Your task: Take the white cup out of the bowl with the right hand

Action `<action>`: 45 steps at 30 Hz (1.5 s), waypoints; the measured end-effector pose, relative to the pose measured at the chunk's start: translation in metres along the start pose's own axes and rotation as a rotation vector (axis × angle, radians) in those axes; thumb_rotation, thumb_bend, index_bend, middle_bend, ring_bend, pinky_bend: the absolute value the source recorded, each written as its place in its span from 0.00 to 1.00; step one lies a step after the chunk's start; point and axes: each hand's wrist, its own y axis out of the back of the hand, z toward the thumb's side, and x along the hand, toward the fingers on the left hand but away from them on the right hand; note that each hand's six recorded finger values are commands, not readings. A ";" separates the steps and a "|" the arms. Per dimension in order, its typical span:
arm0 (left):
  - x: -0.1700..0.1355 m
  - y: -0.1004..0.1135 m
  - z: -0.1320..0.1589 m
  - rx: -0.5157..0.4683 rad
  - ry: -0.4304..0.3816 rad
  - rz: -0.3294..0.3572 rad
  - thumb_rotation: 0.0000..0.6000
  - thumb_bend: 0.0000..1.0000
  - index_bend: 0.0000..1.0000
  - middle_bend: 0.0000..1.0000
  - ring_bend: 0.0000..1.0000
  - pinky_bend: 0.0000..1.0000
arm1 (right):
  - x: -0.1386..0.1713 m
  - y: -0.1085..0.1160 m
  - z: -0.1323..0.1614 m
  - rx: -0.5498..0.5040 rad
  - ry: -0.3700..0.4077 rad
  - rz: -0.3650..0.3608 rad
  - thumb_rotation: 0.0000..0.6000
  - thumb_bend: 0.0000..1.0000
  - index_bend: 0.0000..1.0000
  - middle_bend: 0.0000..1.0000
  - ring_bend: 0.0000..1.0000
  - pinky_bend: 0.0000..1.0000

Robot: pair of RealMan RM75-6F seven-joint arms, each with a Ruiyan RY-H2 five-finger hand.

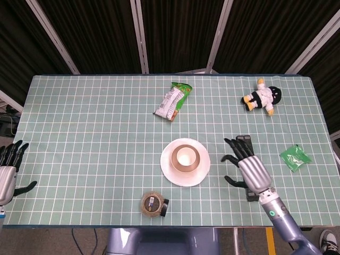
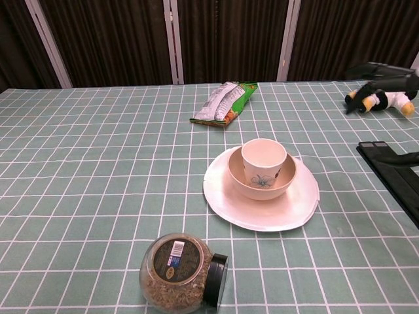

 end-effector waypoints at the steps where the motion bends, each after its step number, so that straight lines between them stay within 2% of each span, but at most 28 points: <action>1: 0.000 0.000 -0.001 -0.002 0.005 0.001 1.00 0.00 0.00 0.00 0.00 0.00 | -0.005 -0.003 0.004 -0.009 0.008 0.005 1.00 0.16 0.23 0.00 0.00 0.00; 12: 0.003 0.001 -0.005 -0.017 0.012 -0.001 1.00 0.00 0.00 0.00 0.00 0.00 | -0.039 -0.036 0.032 -0.028 0.033 0.059 1.00 0.18 0.33 0.00 0.00 0.00; 21: 0.003 0.002 -0.005 -0.023 0.008 -0.003 1.00 0.00 0.00 0.00 0.00 0.00 | -0.060 -0.060 0.037 -0.038 0.011 0.082 1.00 0.18 0.39 0.01 0.00 0.00; 35: 0.004 0.001 -0.005 -0.031 0.007 -0.010 1.00 0.00 0.00 0.00 0.00 0.00 | -0.076 -0.079 0.040 -0.037 -0.004 0.083 1.00 0.21 0.47 0.06 0.00 0.00; 45: 0.004 0.001 -0.005 -0.031 0.005 -0.015 1.00 0.00 0.00 0.00 0.00 0.00 | -0.084 -0.089 0.038 -0.051 -0.028 0.083 1.00 0.33 0.56 0.11 0.00 0.00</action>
